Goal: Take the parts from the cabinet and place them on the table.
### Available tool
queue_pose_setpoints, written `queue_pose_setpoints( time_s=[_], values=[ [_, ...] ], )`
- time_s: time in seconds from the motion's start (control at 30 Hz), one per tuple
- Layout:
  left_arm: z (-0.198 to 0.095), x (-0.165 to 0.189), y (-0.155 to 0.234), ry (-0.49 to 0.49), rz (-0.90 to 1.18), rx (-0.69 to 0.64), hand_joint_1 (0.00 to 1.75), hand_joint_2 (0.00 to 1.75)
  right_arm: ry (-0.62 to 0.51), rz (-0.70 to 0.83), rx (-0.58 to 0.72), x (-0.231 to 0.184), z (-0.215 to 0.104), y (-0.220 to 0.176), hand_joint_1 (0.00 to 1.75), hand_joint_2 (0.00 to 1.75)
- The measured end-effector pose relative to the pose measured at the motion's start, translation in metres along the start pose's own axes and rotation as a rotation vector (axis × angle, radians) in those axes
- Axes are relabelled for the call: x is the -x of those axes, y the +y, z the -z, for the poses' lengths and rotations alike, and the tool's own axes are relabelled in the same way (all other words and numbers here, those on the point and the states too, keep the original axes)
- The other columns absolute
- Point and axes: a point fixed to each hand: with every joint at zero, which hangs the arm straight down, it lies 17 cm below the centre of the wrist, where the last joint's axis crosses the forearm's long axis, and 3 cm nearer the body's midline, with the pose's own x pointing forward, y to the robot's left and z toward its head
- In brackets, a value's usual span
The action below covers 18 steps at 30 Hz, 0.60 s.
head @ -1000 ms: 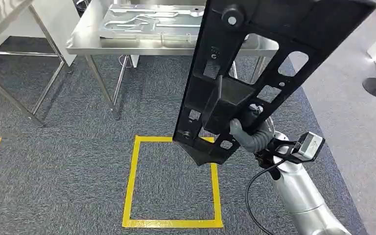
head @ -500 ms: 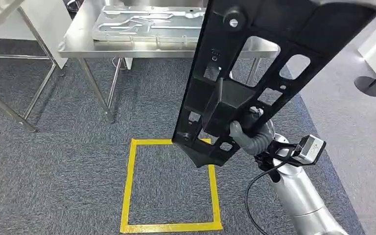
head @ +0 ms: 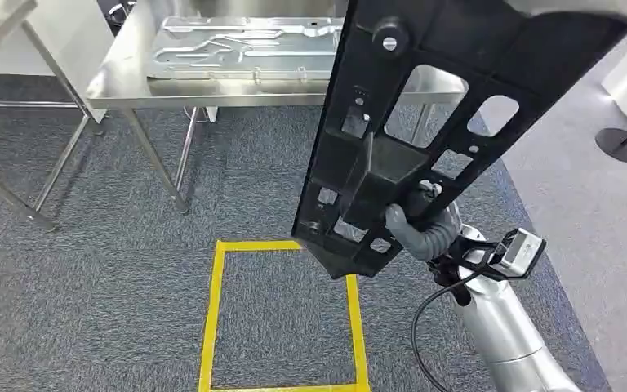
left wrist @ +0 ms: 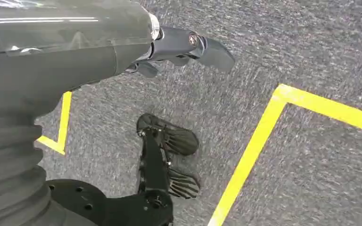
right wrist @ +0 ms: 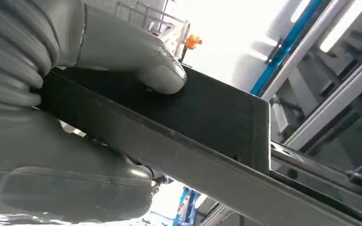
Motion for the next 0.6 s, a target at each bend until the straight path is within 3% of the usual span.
queue_pose_setpoints(
  time_s=[0.6],
  values=[
    [0.0005, -0.0008, 0.0046, -0.001, 0.005, -0.007, 0.0, 1.75, -0.008, -0.005, 0.003, -0.0041, -0.0001, -0.0021, 1.75, 1.75]
  ],
)
